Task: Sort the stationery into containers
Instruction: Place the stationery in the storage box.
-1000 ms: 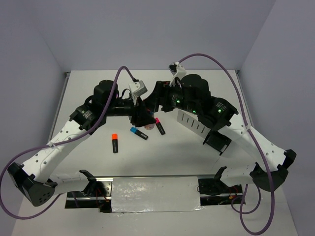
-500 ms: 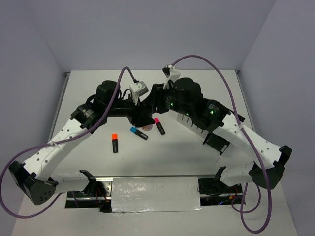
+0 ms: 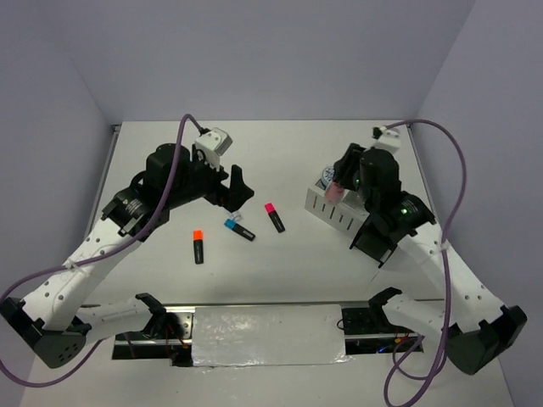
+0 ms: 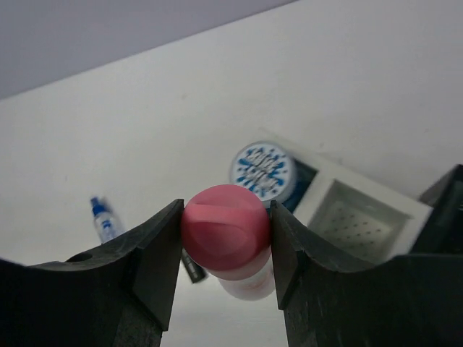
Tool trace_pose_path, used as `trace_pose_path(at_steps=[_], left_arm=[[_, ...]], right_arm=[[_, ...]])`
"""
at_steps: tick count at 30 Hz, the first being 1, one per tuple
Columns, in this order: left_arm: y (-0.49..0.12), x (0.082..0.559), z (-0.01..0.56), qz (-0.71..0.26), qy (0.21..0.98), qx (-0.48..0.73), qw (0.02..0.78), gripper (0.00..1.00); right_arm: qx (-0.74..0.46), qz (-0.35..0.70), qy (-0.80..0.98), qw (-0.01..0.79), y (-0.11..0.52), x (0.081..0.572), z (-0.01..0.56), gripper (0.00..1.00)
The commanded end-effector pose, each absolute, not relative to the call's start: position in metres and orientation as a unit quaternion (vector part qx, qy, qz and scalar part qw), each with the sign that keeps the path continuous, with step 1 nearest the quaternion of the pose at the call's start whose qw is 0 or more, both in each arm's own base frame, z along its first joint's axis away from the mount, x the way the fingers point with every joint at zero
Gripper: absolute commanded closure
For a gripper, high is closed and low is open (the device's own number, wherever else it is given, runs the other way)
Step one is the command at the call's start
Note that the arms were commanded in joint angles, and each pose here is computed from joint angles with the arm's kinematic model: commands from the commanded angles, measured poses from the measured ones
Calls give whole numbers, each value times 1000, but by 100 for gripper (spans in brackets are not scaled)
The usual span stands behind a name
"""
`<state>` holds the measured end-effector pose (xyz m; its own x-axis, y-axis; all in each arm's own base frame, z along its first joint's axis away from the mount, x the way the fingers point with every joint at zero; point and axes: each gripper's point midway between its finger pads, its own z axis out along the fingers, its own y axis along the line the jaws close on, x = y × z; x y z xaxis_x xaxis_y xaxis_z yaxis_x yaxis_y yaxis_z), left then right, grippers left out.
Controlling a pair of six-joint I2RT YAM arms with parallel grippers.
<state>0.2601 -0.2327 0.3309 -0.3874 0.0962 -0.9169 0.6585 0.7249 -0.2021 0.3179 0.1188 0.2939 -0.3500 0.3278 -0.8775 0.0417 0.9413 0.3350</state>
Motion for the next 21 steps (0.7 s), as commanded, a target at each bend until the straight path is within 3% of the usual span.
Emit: trace_pose_path(at_steps=[1,8,13,21], left_arm=[[-204,260,320,-243,808,177,507,1],[-201,248,306,-267,813,146,497,1],[-207,243,303,-298,813,124,485,1],[-203,239,285,-298,822,102,474,1]], right_arm=[[165,80,745,642,70,323,334,100],[185,11,718,671,18,343,320,100],[140,47,695,703,27,358,315,100],[125,47,712,690,29,364,289,100]])
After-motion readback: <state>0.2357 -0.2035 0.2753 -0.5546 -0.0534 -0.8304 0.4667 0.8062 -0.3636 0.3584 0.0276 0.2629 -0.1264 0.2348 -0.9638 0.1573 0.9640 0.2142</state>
